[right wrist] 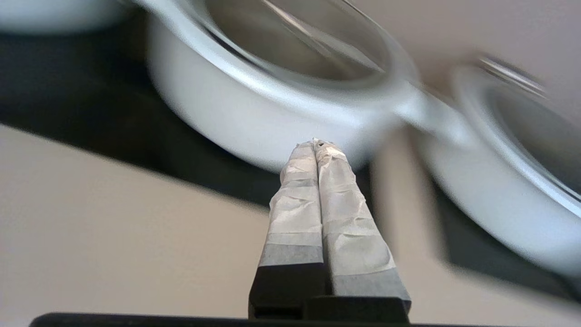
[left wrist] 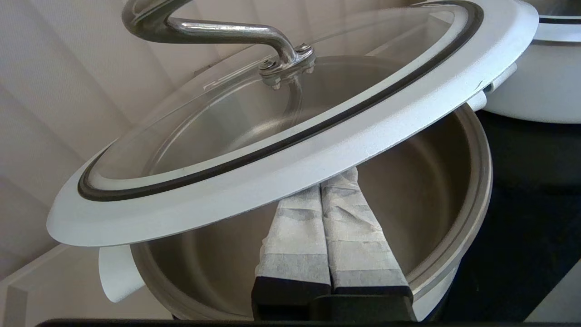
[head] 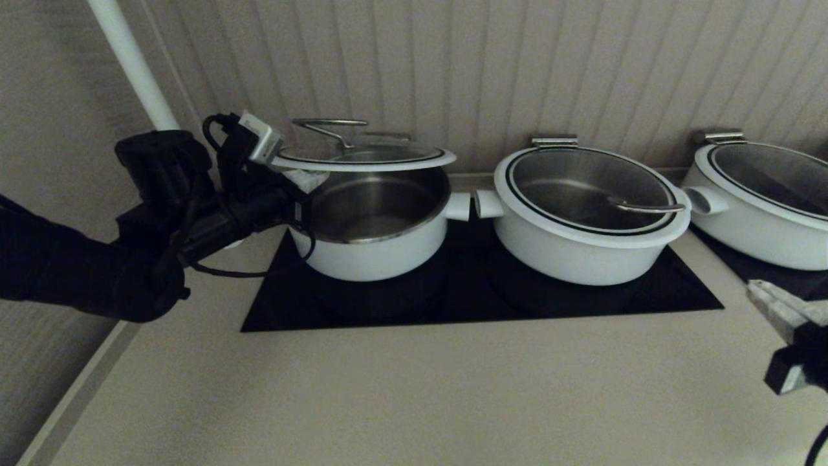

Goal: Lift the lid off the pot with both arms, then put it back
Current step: Open the pot lid completely

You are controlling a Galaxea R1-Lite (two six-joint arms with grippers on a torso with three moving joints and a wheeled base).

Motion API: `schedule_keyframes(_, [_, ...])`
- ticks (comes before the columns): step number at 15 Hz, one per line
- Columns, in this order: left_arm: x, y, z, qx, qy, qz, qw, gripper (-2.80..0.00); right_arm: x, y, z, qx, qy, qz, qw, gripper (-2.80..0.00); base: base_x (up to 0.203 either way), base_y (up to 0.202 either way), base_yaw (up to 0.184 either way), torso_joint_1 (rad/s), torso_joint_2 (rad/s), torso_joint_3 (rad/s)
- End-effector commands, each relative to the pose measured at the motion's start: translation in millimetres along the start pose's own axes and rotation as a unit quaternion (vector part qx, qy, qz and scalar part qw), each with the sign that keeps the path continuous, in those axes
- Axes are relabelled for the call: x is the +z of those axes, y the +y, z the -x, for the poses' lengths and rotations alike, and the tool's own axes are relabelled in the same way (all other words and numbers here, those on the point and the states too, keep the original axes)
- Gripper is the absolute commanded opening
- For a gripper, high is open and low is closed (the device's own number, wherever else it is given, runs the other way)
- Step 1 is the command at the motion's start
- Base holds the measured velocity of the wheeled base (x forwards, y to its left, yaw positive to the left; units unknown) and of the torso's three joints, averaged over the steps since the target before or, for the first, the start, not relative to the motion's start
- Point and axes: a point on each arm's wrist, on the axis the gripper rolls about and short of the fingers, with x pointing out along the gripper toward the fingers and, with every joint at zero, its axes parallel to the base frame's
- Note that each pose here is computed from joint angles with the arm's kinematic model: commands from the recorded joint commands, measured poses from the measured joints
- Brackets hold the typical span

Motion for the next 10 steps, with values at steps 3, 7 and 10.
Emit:
schedule_keyframes(3, [-0.8,0.1,-1.3,-0.001,-0.002,-0.001,1.0000,-2.80,-13.4,-7.7,48.9,-0.057,0.064,0.026,0.996,-2.80,0.000,0.000,0.000,0.000,0.00,0.000])
schedule_keyframes(7, [-0.8,0.1,-1.3,-0.001,-0.002,-0.001,1.0000,-2.80,-31.4,2.6,99.1,-0.023,0.088,0.020,0.996,-2.80,0.000,0.000,0.000,0.000,0.00,0.000])
schedule_keyframes(10, [0.2,0.2,-0.9,0.000,-0.003,-0.002,1.0000,-2.80,-50.0,15.3,133.5,0.049,0.077,-0.008,0.996,-2.80,0.000,0.000,0.000,0.000,0.00,0.000])
